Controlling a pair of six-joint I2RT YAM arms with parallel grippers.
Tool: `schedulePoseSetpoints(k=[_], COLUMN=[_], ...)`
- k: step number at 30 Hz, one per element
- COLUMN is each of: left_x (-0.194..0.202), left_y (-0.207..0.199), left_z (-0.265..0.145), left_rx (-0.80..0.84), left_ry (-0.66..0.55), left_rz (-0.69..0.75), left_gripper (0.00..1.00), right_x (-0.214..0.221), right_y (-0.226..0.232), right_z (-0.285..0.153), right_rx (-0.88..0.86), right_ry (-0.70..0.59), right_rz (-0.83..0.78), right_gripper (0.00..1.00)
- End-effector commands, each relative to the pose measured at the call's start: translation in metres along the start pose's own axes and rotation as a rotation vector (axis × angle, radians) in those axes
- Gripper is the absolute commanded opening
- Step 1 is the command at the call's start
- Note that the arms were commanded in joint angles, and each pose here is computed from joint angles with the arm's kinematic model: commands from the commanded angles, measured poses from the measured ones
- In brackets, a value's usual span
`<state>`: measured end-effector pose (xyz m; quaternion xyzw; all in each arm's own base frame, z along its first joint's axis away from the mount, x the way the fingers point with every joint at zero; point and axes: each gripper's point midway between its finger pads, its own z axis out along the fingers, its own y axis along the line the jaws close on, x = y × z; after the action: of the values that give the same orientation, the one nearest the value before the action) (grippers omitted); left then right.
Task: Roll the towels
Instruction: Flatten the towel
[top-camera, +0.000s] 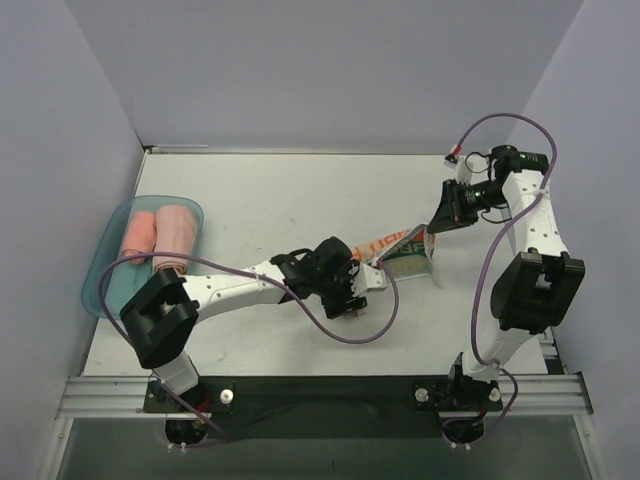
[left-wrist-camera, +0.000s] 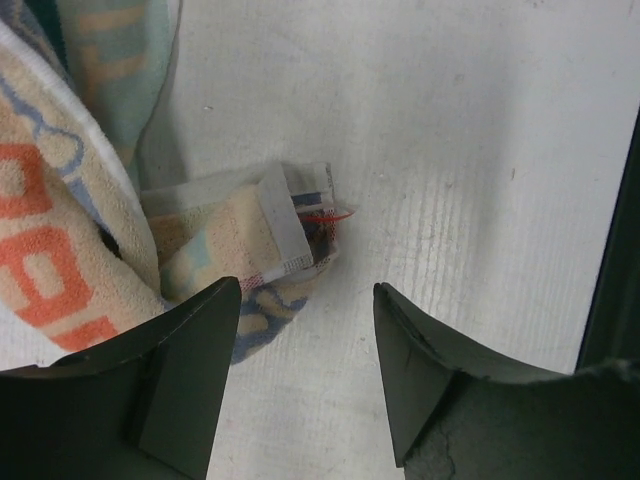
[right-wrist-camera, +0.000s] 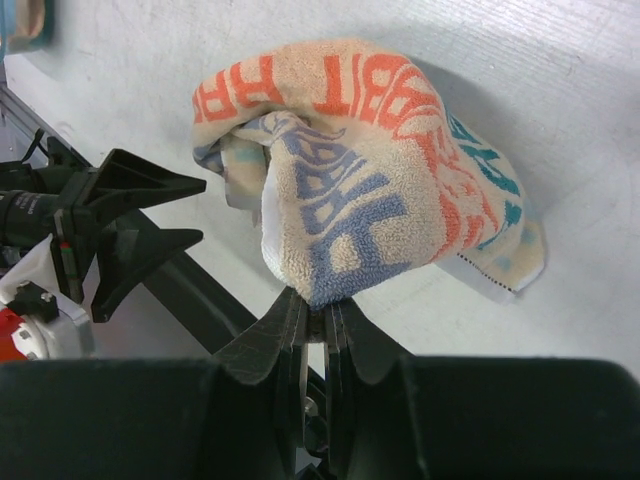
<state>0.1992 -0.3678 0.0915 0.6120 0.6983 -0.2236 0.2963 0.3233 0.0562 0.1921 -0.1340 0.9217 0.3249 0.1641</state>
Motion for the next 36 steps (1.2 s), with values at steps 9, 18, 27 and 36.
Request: schedulePoseSetpoints(k=[9, 18, 27, 36], left_x=[-0.001, -0.003, 0.041, 0.098], left_y=[0.018, 0.04, 0.088, 0.103], left_z=[0.035, -0.009, -0.155, -0.226], left_rx=[-0.002, -0.041, -0.158, -0.299], left_ry=[0.053, 0.033, 0.017, 0.025], left_rz=[0.105, 0.037, -0.075, -0.014], left_gripper=[0.61, 0.0, 0.0, 0.0], right_x=[-0.001, 0.0, -0.023, -0.014], right_y=[-0.001, -0.01, -0.021, -0.032], right_z=[-0.004, -0.015, -0.053, -0.075], right_rx=[-0.023, -0.005, 0.046, 0.102], right_ry=[-0.013, -0.043, -0.168, -0.199], right_rz=[0.037, 0.05, 0.043, 0.061], right_gripper=[0.0, 0.0, 0.0, 0.0])
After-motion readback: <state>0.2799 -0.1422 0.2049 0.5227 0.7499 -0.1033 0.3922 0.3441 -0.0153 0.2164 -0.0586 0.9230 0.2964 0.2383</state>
